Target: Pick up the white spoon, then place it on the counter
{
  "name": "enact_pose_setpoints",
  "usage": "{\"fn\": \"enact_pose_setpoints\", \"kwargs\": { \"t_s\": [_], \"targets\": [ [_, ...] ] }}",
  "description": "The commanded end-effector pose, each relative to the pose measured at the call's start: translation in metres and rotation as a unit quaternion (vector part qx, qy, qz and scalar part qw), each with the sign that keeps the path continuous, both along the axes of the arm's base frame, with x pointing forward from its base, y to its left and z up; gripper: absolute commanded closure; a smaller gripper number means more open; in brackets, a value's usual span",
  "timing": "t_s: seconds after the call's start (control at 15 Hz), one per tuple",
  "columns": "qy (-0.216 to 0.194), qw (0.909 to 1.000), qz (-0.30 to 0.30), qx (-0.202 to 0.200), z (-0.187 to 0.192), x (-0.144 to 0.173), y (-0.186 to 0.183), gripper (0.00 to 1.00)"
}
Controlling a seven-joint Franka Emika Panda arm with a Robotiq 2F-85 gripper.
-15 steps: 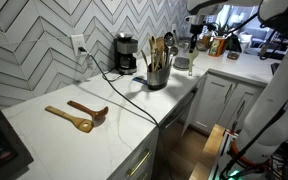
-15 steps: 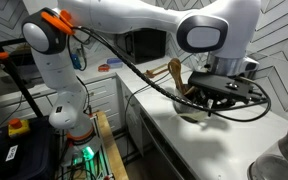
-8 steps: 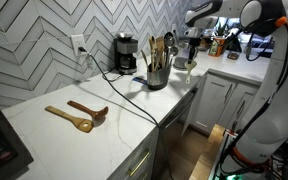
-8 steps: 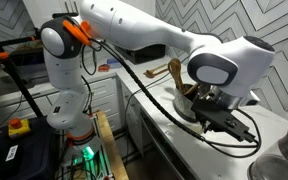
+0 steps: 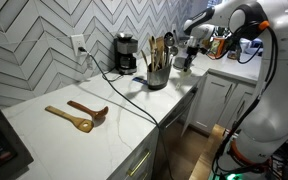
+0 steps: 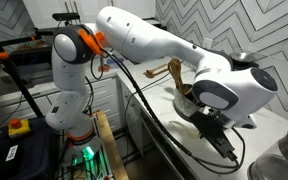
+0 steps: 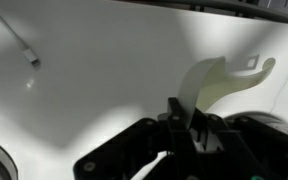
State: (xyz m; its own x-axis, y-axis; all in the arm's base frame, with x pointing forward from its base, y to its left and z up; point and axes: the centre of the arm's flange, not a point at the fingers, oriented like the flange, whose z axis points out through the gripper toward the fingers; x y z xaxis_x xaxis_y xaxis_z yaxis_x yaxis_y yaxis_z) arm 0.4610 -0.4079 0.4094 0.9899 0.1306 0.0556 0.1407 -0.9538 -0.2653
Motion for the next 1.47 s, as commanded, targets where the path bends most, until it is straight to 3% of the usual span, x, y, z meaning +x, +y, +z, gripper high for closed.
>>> {"fn": "enact_pose_setpoints", "kwargs": {
  "t_s": [0.0, 0.4, 0.47, 0.53, 0.8, 1.13, 1.4],
  "targets": [
    [0.001, 0.9983, -0.051, 0.029, -0.021, 0.007, -0.008, 0.98],
    [0.008, 0.9970, -0.077, 0.003, -0.041, 0.013, -0.010, 0.98],
    [0.007, 0.9967, -0.081, -0.002, -0.041, 0.014, -0.010, 0.86],
    [0.005, 0.9966, -0.082, -0.007, -0.042, 0.016, -0.011, 0.66],
    [-0.004, 0.9960, -0.088, -0.015, -0.043, 0.018, -0.012, 0.38],
    [0.000, 0.9977, -0.060, -0.033, -0.008, 0.002, -0.012, 0.01],
    [0.015, 0.9963, -0.032, -0.078, 0.036, -0.022, -0.013, 0.00]
  ]
}}
